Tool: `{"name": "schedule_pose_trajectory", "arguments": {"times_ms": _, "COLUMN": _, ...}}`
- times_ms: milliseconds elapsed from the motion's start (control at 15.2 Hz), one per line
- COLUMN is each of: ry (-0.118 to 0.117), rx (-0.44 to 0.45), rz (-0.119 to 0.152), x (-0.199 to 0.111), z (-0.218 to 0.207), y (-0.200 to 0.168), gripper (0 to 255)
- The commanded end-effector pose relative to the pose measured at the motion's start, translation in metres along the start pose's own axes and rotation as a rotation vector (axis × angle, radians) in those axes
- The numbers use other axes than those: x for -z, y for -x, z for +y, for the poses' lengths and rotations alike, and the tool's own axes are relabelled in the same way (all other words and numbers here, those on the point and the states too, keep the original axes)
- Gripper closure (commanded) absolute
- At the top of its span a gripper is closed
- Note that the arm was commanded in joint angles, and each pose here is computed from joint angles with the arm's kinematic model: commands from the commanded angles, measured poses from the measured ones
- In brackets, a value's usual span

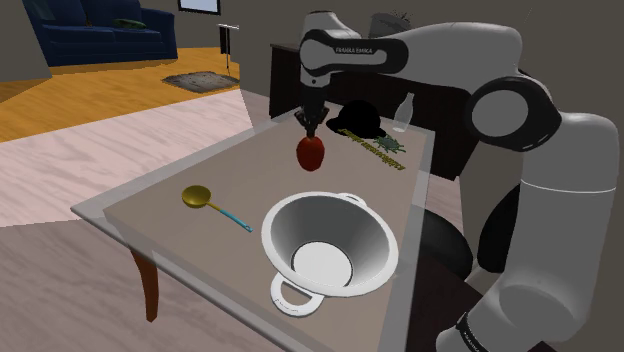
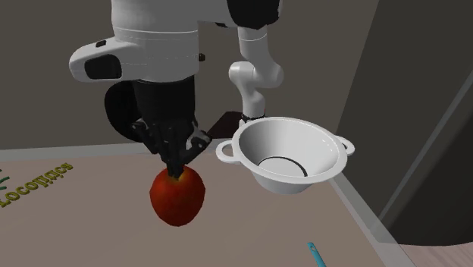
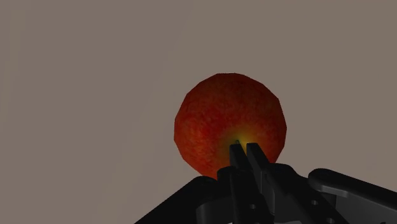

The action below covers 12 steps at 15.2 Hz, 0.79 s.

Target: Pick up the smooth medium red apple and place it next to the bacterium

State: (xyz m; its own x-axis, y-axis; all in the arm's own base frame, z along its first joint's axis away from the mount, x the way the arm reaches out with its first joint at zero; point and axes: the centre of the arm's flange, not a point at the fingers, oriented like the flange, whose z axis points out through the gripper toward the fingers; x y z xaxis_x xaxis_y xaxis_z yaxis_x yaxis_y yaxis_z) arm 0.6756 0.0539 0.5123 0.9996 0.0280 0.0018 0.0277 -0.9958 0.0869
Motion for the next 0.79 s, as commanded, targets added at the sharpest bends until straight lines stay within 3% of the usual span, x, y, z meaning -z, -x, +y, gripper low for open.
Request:
{"name": "schedule_pose_trajectory", "arguments": {"times_ms": 0, "ry": 0.0, "rx": 0.001, "rz": 0.0, "x": -0.002, "z": 0.027, "y": 0.007, "gripper": 255}}
{"name": "schedule_pose_trajectory", "arguments": {"times_ms": 726, "ry": 0.0, "rx": 0.001, "rz": 0.0, "x": -0.014, "z": 0.168, "y": 0.041, "gripper": 255}}
